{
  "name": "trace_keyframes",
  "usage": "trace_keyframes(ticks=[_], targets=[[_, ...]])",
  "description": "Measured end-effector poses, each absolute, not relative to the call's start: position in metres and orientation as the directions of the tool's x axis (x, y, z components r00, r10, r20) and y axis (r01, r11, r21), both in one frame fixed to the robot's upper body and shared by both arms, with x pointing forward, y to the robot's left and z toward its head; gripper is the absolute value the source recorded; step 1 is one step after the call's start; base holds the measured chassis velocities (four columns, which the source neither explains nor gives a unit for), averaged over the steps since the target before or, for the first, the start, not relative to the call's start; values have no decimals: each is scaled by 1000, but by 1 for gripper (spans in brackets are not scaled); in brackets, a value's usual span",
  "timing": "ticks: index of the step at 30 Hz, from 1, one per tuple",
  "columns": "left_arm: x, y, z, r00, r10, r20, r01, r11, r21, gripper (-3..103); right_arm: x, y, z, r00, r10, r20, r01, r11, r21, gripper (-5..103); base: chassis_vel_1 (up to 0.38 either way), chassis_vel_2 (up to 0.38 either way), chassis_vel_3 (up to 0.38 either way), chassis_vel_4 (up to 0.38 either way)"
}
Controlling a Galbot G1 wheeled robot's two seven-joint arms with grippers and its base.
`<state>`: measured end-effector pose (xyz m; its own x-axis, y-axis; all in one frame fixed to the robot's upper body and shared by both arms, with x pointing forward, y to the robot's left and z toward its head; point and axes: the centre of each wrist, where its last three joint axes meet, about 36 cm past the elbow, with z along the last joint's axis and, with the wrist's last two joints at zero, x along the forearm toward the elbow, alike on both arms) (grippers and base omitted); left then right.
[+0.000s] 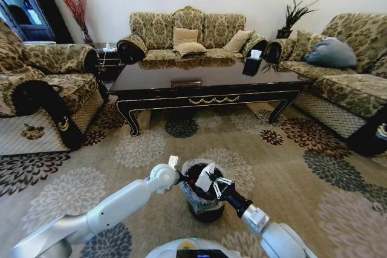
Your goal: Move to the front of the table and pick up the trash from the floor, then place it into the trash bin.
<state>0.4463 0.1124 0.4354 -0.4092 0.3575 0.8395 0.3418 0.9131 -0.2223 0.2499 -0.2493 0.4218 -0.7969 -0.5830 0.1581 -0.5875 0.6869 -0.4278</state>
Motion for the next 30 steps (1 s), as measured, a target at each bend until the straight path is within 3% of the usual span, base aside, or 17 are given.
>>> trace_keyframes(ticks=[3,6,9,12,16,18,22,24,27,30], targets=[[445,114,435,-409,358,839,340,914,-224,0,251,-252,418,-794,-584,167,-586,665,-462,0,0,0,0,0],[445,115,437,-413,358,837,337,914,-225,0,253,-254,413,-794,-585,166,-574,632,-520,16,0,0,0,0],[446,116,439,-417,360,834,334,915,-228,0,256,-258,411,-795,-584,162,-552,588,-590,21,0,0,0,0],[447,118,441,-421,361,832,334,915,-228,0,257,-261,408,-793,-585,169,-542,552,-634,37,0,0,0,0],[448,121,443,-426,357,831,331,916,-225,0,256,-262,407,-791,-587,172,-542,544,-641,54,0,0,0,0],[448,123,444,-427,355,832,330,918,-222,0,256,-262,407,-790,-588,174,-544,541,-641,54,0,0,0,0],[446,128,443,-426,352,833,322,920,-224,0,251,-261,410,-773,-609,180,-564,529,-634,76,0,0,0,0],[445,129,442,-426,350,834,320,921,-223,0,250,-259,411,-768,-615,178,-569,528,-630,76,0,0,0,0],[443,131,440,-425,346,837,316,923,-221,0,245,-254,413,-758,-629,172,-582,534,-614,91,0,0,0,0],[442,131,440,-425,346,837,315,923,-221,0,243,-252,414,-755,-633,170,-587,539,-604,99,0,0,0,0]])
